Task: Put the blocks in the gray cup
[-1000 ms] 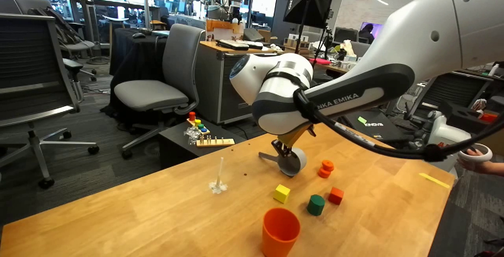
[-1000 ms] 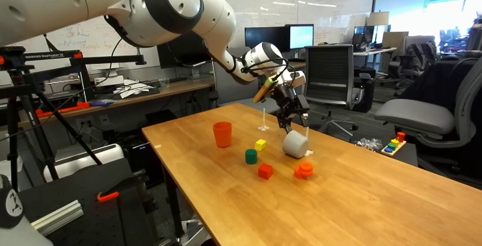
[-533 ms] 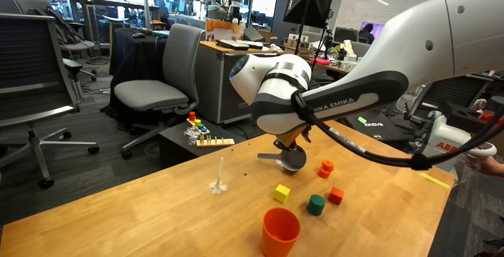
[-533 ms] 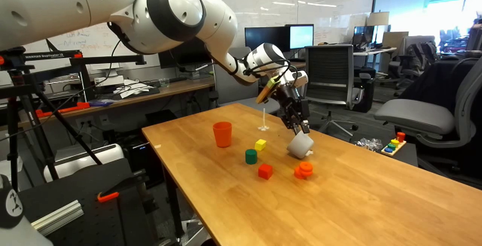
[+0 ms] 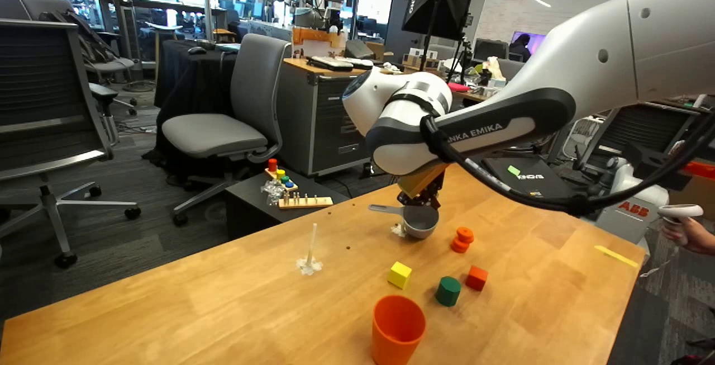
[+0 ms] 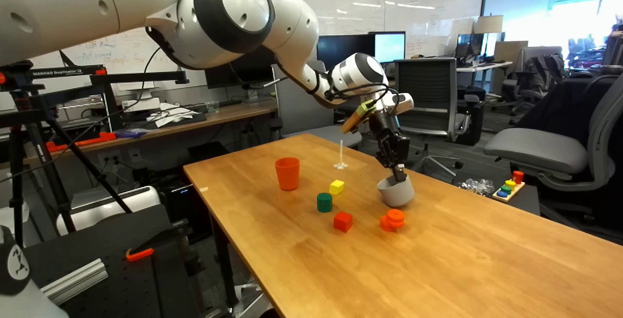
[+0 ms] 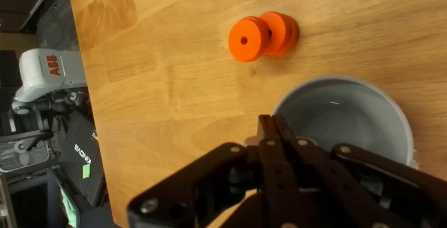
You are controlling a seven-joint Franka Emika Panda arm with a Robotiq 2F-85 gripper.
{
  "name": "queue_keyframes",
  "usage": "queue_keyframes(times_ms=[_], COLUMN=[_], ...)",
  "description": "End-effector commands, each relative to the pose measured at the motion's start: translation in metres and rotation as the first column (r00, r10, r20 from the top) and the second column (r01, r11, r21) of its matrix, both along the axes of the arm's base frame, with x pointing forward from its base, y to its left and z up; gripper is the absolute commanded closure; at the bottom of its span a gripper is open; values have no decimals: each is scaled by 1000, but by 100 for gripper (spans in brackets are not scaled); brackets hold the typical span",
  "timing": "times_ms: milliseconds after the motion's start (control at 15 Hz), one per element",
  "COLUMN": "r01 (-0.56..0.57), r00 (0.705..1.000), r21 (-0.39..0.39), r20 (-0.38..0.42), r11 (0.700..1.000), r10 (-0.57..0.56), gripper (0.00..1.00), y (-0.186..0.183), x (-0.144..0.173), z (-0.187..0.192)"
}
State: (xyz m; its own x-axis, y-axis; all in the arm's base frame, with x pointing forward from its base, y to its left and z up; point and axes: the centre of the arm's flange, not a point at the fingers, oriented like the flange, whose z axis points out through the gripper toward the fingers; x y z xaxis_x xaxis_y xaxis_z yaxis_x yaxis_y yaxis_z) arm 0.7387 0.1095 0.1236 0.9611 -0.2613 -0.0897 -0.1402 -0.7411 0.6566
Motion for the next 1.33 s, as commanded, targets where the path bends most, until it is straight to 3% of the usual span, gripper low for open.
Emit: queue_keyframes(times_ms=[0,67,533,600,733,1267], r01=[41,50,89,89,78,-10], r00=[999,999,996,996,997,999], r21=[124,139,290,307,321,321], r20=[5,3,-31,-40,-49,-32], r11=[991,989,953,948,944,947], r10=[-42,-51,-83,-80,-66,21], gripper=[72,97,100,74,66,4], y=[-14,-20,-25,-21,-10,30], x=[9,11,10,10,7,0], z=[4,3,-16,-19,-21,2])
